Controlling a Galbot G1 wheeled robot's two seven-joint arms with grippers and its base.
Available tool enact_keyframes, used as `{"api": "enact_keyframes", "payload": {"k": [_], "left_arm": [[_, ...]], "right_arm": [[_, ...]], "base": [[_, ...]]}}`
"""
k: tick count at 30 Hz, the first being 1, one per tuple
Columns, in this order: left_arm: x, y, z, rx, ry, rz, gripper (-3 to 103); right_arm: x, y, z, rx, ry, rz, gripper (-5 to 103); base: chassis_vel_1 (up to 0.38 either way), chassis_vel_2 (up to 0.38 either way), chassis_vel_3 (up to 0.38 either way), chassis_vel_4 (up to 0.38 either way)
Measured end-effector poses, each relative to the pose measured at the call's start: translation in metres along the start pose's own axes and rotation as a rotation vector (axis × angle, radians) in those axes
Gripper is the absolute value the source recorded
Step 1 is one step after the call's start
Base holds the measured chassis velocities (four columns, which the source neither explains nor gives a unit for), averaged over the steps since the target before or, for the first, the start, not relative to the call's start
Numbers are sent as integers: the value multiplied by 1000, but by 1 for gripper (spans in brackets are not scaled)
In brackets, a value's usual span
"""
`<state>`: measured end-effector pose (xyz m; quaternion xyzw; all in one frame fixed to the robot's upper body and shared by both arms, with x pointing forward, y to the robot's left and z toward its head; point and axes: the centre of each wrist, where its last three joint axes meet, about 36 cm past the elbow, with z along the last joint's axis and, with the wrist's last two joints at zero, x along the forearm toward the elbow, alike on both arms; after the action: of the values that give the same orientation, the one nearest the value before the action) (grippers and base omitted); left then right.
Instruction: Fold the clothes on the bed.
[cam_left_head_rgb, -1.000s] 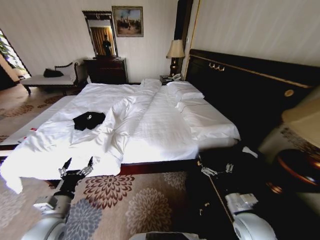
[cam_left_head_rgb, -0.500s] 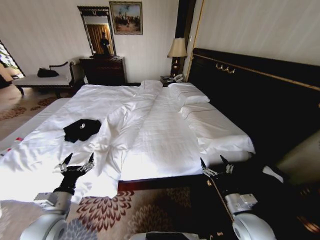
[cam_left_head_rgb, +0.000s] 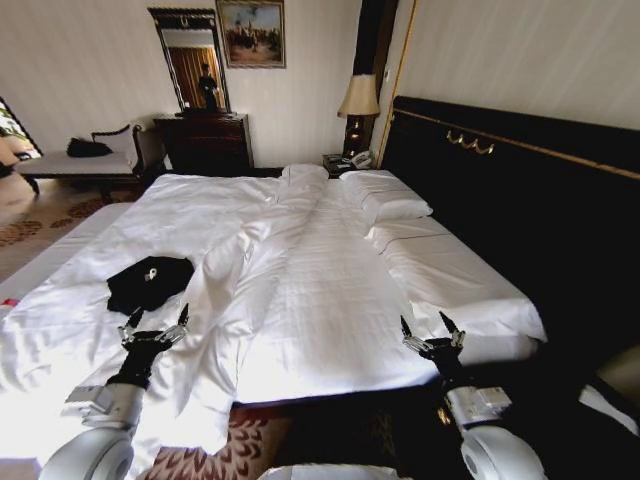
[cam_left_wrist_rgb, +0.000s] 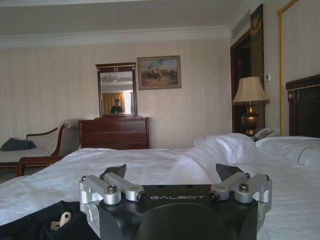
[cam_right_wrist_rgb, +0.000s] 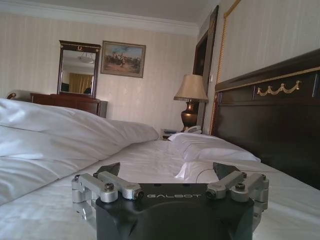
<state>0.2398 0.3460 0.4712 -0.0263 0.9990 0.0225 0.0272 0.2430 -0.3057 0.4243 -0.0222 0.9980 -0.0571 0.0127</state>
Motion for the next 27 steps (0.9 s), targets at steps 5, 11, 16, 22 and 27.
{"api": "enact_keyframes", "payload": {"k": [5, 11, 16, 22, 27], "left_arm": [[1, 0, 1, 2, 4, -1, 100], [3, 0, 4, 6, 13, 0, 100], [4, 0, 6, 7, 16, -1, 100], [5, -1, 7, 10, 18, -3, 100], [6, -1, 7, 11, 20, -3, 100]], "right_arm": [[0, 0, 0, 1, -1, 7, 100], [0, 2, 0, -6, -3, 17, 100], [0, 2, 1, -9, -3, 20, 100], [0, 2, 1, -9, -4, 21, 100], [0, 3, 1, -11, -3, 22, 100]], "base": [[-170, 173, 164, -153], [-19, 87, 28, -69], [126, 35, -88, -63], [197, 153, -165, -152], [207, 252, -217, -256]]}}
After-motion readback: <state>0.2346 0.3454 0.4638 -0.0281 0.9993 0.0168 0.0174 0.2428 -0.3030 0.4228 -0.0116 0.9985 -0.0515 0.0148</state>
